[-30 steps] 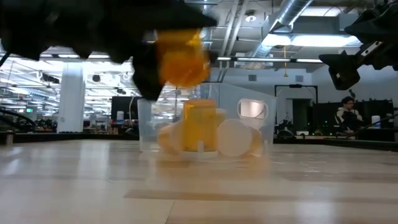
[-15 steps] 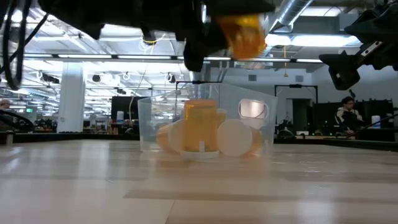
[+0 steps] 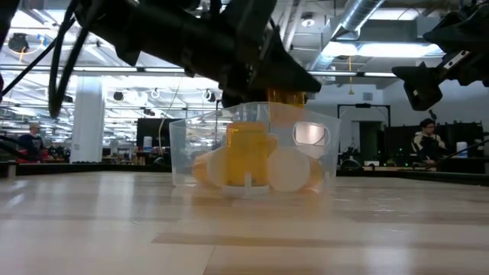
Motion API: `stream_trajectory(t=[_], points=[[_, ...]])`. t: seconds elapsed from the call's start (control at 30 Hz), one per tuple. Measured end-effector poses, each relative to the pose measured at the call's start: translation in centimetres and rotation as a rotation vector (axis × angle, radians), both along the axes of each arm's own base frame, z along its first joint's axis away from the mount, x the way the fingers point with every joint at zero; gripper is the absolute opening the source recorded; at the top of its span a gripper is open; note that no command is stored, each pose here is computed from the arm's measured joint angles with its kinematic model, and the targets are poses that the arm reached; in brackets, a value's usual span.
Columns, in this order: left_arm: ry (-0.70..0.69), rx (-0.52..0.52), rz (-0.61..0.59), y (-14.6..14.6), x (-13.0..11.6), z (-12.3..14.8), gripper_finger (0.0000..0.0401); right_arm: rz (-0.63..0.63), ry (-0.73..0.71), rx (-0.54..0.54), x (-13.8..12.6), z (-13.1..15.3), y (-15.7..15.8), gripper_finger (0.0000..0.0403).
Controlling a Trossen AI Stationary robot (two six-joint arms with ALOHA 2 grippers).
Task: Pick and place pill bottles into a basket
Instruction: Put the orange pill bottle into the transparent bin
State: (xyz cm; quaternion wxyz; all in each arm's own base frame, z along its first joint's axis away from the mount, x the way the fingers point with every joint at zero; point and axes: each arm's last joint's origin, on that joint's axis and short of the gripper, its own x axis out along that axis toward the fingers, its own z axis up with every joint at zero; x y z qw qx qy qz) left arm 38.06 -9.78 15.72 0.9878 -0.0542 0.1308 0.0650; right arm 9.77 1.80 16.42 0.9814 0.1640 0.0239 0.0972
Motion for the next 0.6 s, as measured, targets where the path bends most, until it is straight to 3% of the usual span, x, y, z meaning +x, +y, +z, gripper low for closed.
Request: stream_trajectory(t=[0.37, 0.6], points=[[0.113, 0.021, 0.022, 0.8, -0.3, -1.2, 0.0158, 0.0, 0.0, 0.0, 0.0, 0.0, 0.0, 0.0286], [0.198, 0.049, 0.059, 1.2, -0.6, -1.9, 0.0218, 0.0, 0.0, 0.0, 0.0, 0.0, 0.0, 0.0286]])
